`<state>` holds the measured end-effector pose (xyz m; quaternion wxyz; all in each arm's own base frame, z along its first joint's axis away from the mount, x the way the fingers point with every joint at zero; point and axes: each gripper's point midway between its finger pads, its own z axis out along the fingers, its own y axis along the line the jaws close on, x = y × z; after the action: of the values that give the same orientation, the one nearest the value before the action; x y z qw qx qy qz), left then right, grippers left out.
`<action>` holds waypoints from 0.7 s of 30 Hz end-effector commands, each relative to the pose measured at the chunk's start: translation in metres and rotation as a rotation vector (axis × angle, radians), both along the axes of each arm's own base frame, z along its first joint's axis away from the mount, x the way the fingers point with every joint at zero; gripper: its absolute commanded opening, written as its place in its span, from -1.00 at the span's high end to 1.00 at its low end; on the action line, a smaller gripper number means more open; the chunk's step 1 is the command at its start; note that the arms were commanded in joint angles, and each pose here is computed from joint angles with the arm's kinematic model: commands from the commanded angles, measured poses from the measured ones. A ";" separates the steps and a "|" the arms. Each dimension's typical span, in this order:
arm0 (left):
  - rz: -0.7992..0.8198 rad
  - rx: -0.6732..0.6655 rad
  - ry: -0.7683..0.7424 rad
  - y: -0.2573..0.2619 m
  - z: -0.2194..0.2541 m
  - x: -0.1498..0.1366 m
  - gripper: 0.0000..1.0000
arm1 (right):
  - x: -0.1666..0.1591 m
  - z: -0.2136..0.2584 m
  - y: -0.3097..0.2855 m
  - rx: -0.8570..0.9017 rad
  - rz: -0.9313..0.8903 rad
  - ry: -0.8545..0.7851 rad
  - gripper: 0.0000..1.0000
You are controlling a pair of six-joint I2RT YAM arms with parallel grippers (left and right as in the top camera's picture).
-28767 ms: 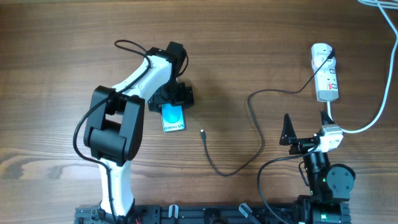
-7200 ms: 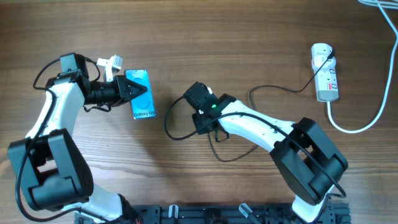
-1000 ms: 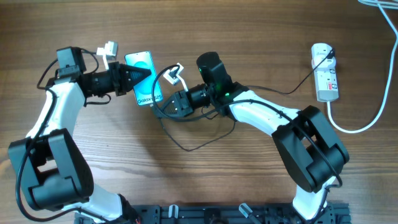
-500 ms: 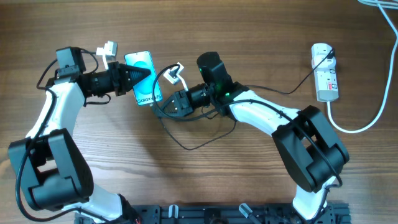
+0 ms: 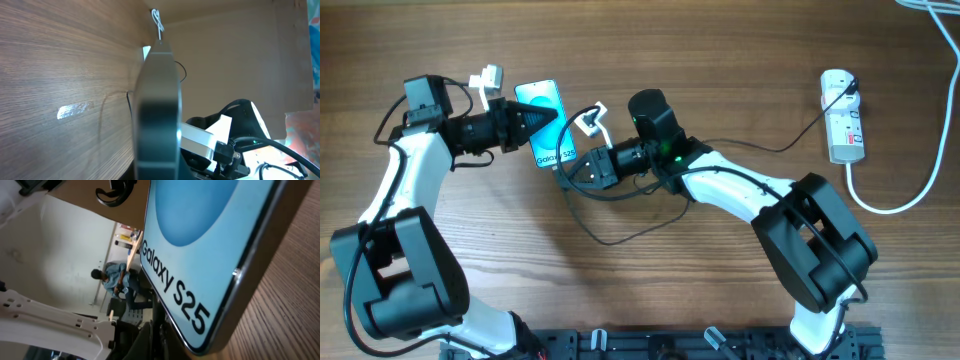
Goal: Plug charger to phone and switch on socket
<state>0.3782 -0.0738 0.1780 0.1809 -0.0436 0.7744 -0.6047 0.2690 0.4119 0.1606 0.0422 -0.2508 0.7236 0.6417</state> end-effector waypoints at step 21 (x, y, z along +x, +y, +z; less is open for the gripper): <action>0.027 0.100 0.021 -0.001 -0.013 0.002 0.92 | 0.032 -0.144 -0.173 -0.967 -0.392 0.155 0.92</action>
<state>0.3823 -0.0735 0.1575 0.1776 -0.0576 0.8095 -0.5566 0.2705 0.2948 0.0216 -0.0528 -0.0856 0.9395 0.3276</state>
